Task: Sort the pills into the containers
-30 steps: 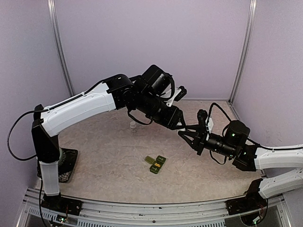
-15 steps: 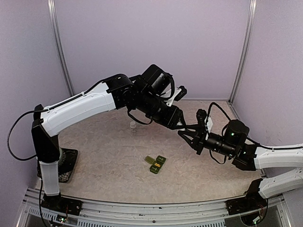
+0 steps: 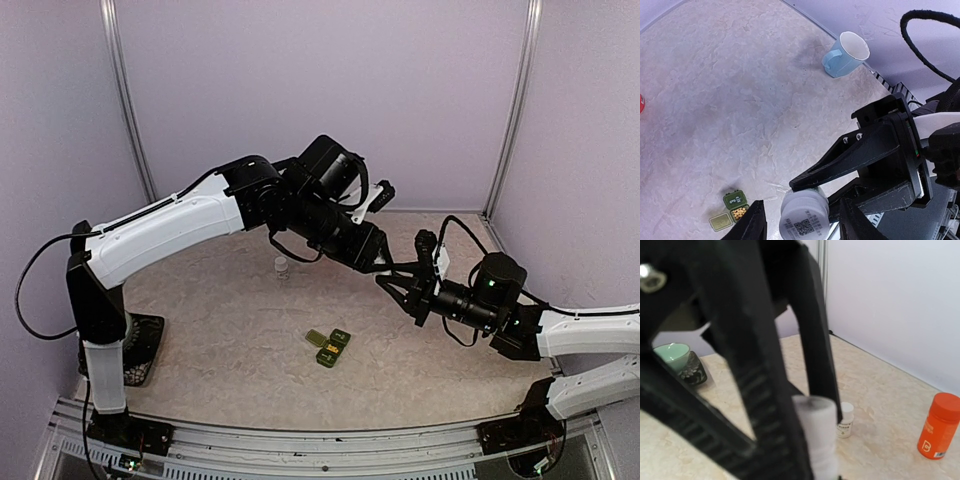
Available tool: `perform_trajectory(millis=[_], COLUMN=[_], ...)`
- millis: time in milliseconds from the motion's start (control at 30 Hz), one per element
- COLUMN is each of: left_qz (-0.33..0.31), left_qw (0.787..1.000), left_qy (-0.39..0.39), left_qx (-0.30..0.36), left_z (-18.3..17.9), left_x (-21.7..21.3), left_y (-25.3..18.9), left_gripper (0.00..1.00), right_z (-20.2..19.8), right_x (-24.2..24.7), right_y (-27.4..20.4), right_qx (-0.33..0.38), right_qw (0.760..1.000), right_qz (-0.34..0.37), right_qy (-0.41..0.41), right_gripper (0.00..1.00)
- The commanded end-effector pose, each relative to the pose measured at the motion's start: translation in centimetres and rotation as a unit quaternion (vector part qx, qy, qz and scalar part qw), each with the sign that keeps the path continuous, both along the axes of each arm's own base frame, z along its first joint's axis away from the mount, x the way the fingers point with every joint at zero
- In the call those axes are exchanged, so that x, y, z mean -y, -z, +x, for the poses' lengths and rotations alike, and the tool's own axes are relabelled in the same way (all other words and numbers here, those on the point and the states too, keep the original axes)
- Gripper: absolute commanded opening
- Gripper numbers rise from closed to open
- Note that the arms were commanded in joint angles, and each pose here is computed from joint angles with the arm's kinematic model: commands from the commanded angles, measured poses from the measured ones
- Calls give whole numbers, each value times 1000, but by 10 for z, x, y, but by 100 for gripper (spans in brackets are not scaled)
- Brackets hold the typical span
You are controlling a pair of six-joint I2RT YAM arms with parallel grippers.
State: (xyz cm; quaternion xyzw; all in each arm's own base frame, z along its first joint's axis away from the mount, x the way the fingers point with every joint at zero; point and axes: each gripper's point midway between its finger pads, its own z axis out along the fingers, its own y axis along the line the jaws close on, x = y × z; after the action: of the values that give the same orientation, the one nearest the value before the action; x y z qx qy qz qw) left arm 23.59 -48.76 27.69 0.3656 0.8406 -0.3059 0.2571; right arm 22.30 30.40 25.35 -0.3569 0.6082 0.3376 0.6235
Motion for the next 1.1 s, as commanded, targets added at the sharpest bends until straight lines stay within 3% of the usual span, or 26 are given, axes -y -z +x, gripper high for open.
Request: perform_trajectory(millis=[0, 333, 667, 1067], left_qz=[-36, -39, -38, -68], left_qw=[999, 999, 999, 995], left_qy=[-2, -1, 6, 65], left_qx=[18, 20, 16, 14], left_z=[3, 3, 2, -20], left_x=[-2, -3, -1, 4], left_y=[-32, -35, -31, -40], left_gripper=[49, 43, 30, 30], right_z=[-1, -1, -4, -24], right_x=[-4, -4, -2, -1], right_y=[-7, -5, -9, -33], right_qx=[6, 5, 7, 7], right_qw=[1000, 1000, 1000, 997], right_qz=[3, 2, 7, 52], right_qy=[-4, -3, -6, -55], right_gripper=[15, 15, 15, 16])
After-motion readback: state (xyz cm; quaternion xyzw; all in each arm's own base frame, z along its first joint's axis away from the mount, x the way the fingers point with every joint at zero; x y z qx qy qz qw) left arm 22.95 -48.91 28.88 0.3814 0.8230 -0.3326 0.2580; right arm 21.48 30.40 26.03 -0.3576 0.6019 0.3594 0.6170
